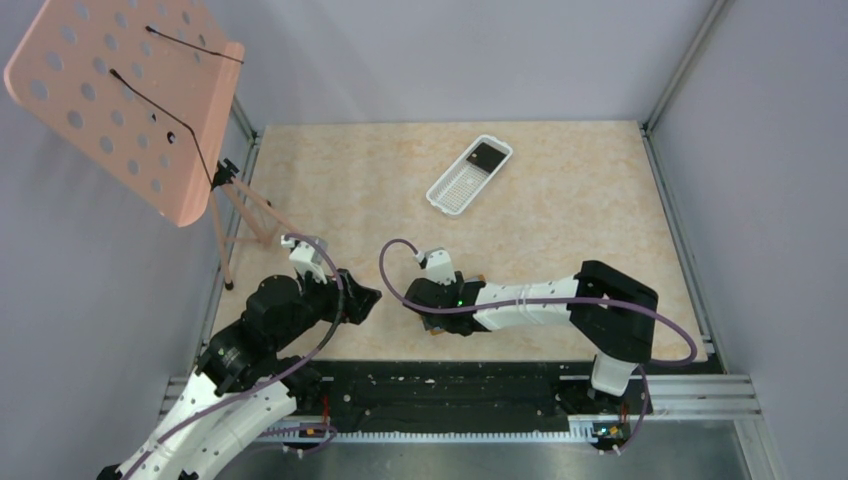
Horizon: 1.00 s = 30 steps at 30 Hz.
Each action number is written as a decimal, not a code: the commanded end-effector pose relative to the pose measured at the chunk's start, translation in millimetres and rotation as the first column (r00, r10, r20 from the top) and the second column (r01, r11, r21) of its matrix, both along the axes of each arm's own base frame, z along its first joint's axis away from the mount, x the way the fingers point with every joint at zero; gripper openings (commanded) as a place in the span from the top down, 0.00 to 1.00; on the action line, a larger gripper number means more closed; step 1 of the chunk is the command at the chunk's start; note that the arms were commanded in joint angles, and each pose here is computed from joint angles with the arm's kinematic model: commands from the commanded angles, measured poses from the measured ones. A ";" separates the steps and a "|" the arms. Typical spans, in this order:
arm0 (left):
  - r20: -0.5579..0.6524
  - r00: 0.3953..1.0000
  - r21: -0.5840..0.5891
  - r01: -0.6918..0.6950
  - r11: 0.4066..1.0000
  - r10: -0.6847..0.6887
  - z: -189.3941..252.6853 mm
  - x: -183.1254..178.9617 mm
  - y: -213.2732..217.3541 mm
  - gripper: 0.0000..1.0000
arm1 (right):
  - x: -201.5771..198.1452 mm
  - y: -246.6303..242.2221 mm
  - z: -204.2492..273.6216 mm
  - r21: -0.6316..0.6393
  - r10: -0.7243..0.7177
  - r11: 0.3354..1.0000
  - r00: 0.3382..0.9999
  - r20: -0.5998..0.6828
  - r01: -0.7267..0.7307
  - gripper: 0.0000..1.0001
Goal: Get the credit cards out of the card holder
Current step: Remove the credit card from the card holder.
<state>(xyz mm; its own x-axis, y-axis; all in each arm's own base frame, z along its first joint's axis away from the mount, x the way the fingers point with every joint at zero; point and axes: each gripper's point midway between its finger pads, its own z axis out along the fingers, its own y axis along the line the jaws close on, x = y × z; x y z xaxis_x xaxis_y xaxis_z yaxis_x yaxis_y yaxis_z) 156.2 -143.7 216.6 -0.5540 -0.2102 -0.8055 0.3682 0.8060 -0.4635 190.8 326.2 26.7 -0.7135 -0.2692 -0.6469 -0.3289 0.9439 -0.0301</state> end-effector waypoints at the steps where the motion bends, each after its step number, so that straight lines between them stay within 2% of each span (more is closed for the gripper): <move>1: 0.038 0.999 -0.016 -0.017 1.000 0.017 7.5 5.0 0.8 0.20 | -1.3 1.4 -0.2 -0.024 -0.007 1.000 1.000 0.013 0.007 0.43; 6: 0.039 0.999 -0.016 -0.018 1.000 0.019 7.7 5.2 1.0 0.20 | -1.7 2.3 -0.1 -0.009 -0.006 1.000 1.000 0.014 0.006 0.54; 12: 0.038 0.999 -0.016 -0.017 1.000 0.018 7.4 5.0 0.8 0.20 | -0.9 2.9 5.2 0.028 -0.014 1.000 1.000 0.028 0.013 0.61; 22: 0.024 1.000 -0.010 -0.018 1.000 0.018 4.9 5.4 0.1 0.20 | 2.9 9.5 42.7 0.270 -0.032 0.963 0.999 0.042 0.019 0.66; 30: -0.003 1.000 -0.005 -0.007 1.000 0.007 1.8 5.7 -3.7 0.20 | 13.1 -5.6 50.7 0.456 -0.057 0.889 0.998 -0.002 0.051 0.70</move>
<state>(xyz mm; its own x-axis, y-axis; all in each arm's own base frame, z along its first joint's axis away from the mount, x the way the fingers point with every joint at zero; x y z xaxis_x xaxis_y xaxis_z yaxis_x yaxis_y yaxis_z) 158.2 -142.3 215.5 -0.5525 -0.2115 -0.8063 0.3574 0.8137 -0.4584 194.3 309.3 53.2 -0.7143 -0.0422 -0.6986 -0.2843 0.9296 0.2345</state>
